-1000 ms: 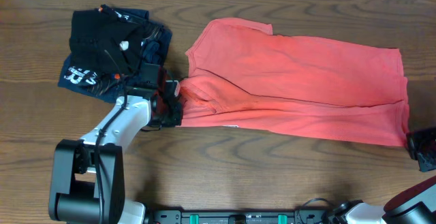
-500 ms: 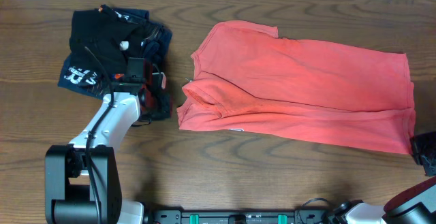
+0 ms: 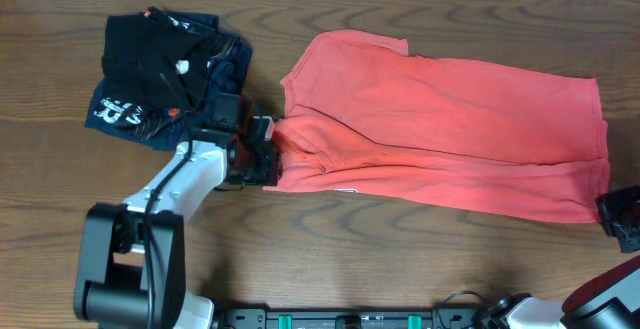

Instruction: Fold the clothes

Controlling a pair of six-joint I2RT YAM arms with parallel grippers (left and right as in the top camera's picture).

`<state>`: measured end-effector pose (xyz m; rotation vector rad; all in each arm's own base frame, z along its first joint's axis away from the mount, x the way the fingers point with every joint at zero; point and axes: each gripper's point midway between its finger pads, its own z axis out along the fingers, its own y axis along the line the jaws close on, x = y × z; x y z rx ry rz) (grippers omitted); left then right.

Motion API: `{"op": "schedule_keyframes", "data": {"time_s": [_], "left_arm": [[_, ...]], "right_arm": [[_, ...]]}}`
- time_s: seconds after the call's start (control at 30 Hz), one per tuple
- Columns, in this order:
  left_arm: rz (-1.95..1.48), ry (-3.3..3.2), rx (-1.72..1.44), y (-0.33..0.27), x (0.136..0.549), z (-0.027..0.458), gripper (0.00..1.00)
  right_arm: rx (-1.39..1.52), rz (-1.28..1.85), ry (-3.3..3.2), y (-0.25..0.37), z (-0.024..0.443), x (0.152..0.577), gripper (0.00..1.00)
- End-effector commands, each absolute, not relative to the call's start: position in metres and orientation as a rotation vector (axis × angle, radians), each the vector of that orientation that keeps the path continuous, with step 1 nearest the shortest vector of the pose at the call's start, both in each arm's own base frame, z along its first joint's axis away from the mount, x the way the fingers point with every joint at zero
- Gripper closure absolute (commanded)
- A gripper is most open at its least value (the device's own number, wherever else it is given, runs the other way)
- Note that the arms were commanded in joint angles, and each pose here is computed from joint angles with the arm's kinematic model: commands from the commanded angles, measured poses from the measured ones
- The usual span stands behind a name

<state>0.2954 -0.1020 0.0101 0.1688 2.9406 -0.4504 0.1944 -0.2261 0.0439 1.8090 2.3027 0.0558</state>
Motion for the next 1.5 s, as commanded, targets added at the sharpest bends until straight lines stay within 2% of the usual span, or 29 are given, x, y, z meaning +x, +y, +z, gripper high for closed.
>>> {"op": "schedule_keyframes", "data": {"time_s": [0.0,0.03,0.07,0.2,0.53,0.9,0.93,0.97,1.17,1.23,1.47], "left_arm": [[-0.427,2.992,0.191,-0.099,0.288,-0.006,0.78],[-0.427,3.005,0.19,-0.099,0.286,-0.009,0.91],[-0.425,3.013,0.189,-0.099,0.284,-0.009,0.94],[-0.399,2.986,0.12,-0.089,0.297,0.003,0.94],[-0.37,2.771,-0.05,-0.053,0.357,0.081,0.94],[-0.352,2.864,-0.047,-0.051,0.334,0.075,0.94],[-0.388,2.878,-0.024,-0.057,0.33,0.074,0.88],[-0.416,2.891,-0.009,-0.063,0.325,0.073,0.78],[-0.451,2.964,0.164,-0.096,0.3,0.052,0.47],[-0.447,2.982,0.255,-0.106,0.294,0.042,0.43],[-0.351,3.035,0.341,-0.114,0.292,0.007,0.43]], "right_arm": [[1.796,0.021,2.278,-0.232,0.053,0.198,0.99],[1.797,0.016,2.278,-0.232,0.053,0.198,0.99],[1.799,0.005,2.278,-0.233,0.053,0.197,0.99],[1.799,-0.01,2.277,-0.235,0.053,0.196,0.99],[1.902,-0.197,2.334,-0.234,0.05,0.163,0.99],[1.935,-0.195,2.346,-0.229,0.048,0.158,0.99],[1.937,-0.214,2.347,-0.23,0.049,0.156,0.99],[1.939,-0.231,2.345,-0.231,0.049,0.155,0.99],[1.943,-0.235,2.334,-0.233,0.049,0.155,0.99],[1.943,-0.229,2.334,-0.232,0.049,0.156,0.99],[1.941,-0.215,2.335,-0.231,0.049,0.157,0.99]]}}
